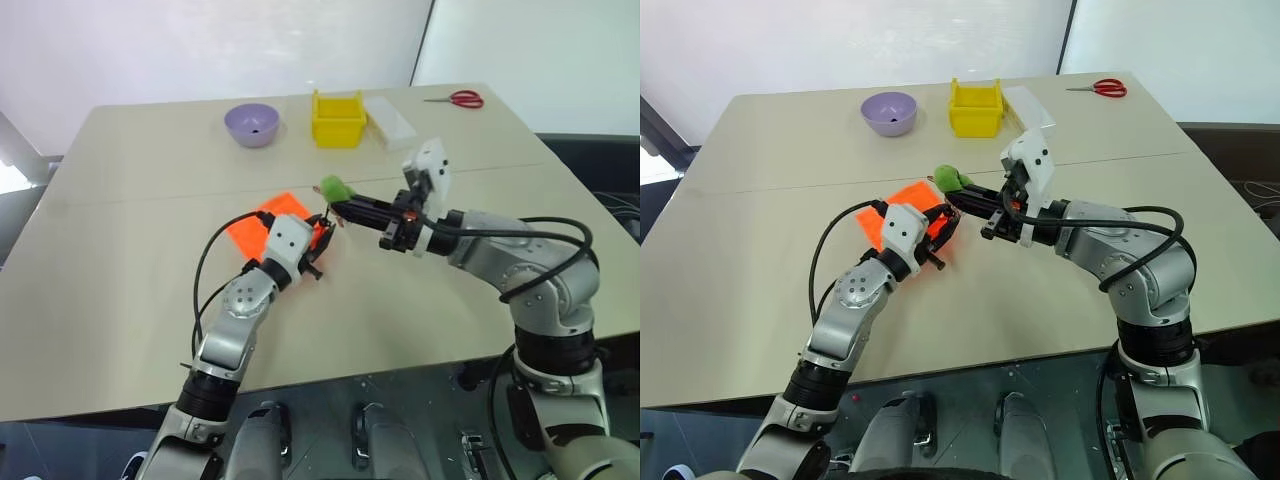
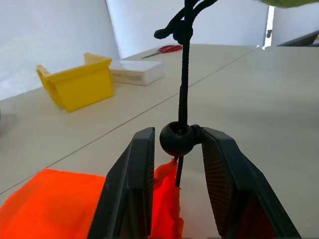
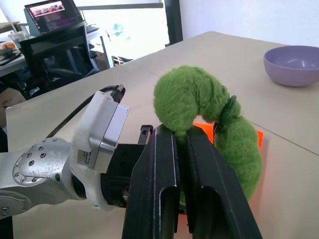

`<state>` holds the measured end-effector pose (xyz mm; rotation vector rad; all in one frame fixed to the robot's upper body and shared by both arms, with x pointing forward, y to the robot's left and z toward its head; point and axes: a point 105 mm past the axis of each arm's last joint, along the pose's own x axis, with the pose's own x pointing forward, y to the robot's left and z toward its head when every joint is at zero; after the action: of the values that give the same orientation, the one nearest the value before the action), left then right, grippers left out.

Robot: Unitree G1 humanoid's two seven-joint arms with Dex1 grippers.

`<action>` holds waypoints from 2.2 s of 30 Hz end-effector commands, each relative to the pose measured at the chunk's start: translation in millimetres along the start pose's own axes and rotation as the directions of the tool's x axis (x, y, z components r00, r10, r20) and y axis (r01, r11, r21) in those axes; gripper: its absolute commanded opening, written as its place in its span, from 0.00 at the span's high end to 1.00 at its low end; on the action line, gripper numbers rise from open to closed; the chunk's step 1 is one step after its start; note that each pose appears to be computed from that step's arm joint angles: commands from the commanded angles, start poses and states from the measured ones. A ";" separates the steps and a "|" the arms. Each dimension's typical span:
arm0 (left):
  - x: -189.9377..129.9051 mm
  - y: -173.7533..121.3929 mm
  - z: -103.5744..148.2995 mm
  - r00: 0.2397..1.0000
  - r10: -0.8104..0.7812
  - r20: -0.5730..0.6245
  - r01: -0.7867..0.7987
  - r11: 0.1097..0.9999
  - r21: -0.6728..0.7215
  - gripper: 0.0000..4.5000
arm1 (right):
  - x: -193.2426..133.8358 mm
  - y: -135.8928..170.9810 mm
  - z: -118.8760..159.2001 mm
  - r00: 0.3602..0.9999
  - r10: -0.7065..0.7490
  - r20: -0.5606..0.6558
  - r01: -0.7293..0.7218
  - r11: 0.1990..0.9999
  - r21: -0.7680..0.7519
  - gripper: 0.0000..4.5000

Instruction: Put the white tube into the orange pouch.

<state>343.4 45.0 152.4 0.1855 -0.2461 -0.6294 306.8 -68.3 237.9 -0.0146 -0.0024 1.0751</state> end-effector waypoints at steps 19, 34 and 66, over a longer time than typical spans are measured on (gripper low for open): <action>-13.0 -1.1 -15.5 0.979 -0.174 -0.105 0.193 0.959 0.208 0.96 | -21.4 -44.6 42.8 0.953 -0.212 0.215 0.208 0.977 0.041 1.00; -57.6 19.0 -38.5 0.916 -0.263 -0.303 0.357 0.879 0.316 0.96 | -70.6 -135.9 55.0 0.703 -0.641 0.307 0.624 0.764 0.166 1.00; -71.7 50.7 -17.5 0.964 -0.240 -0.118 0.241 0.971 -0.008 0.19 | -68.3 -53.3 -70.1 0.949 -0.225 -0.222 0.218 0.974 -0.054 0.31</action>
<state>322.0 126.8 123.8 0.3139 -0.0884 -0.8624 317.4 -152.8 149.9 -0.1309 0.2611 0.8633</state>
